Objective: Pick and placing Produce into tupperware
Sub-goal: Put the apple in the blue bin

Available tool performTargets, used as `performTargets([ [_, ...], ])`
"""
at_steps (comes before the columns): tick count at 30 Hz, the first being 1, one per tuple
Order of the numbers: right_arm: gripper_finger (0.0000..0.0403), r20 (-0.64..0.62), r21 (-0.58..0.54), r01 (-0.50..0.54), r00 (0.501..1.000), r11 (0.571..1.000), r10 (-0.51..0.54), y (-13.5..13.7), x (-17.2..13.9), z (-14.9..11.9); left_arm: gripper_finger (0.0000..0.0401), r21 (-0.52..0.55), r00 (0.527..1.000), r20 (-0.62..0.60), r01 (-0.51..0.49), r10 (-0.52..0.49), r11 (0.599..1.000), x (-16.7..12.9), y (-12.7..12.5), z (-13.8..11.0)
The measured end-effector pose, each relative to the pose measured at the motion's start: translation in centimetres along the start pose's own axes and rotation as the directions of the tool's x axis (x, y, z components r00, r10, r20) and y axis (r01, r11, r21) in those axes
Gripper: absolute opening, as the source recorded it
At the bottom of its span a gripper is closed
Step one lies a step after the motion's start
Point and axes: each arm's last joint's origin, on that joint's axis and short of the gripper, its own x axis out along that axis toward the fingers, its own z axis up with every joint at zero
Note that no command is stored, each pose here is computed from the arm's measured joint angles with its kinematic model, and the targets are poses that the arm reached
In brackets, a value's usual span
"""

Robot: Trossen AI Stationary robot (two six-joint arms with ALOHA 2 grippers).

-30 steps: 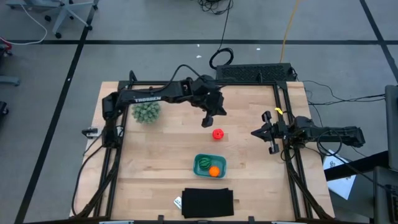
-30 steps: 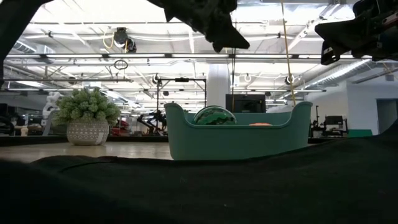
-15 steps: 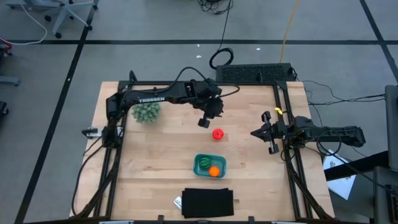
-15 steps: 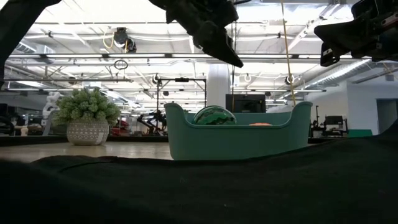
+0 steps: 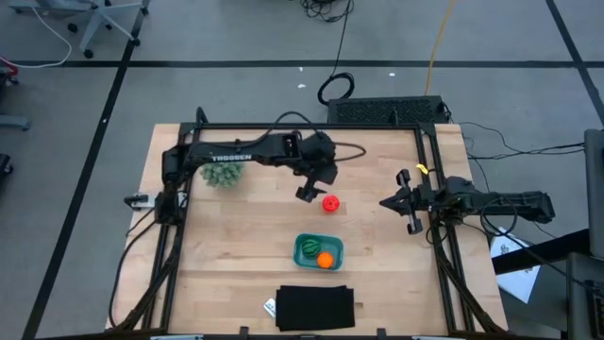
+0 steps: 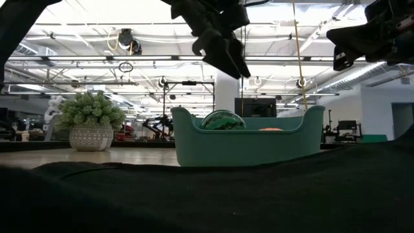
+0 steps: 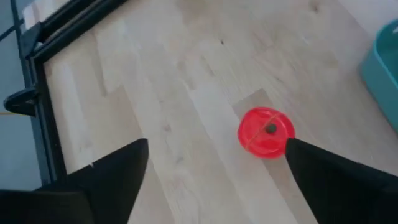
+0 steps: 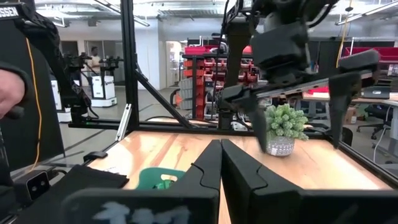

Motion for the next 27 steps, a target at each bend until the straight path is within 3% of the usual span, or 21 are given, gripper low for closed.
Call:
performTargets([
  [8, 0.0, -0.01, 0.002, 0.0, 1.0, 1.0, 0.0, 0.0, 0.1, -0.1, 0.0399, 0.017, 0.999, -0.01, 0.046, -0.046, 0.999, 2.6, -2.3, 1.1],
  [15, 0.0, -0.031, 0.005, -0.002, 1.0, 1.0, 0.002, 0.0, 0.2, -0.3, 0.0399, -0.018, 0.993, -0.057, 0.1, -0.101, 0.995, 4.9, -2.7, 0.1],
  [27, 0.0, -0.046, 0.007, -0.003, 0.999, 1.0, 0.003, 0.0, 0.3, -0.4, 0.0399, -0.048, 0.996, -0.042, 0.081, -0.083, 0.996, 5.3, -2.6, 0.2],
])
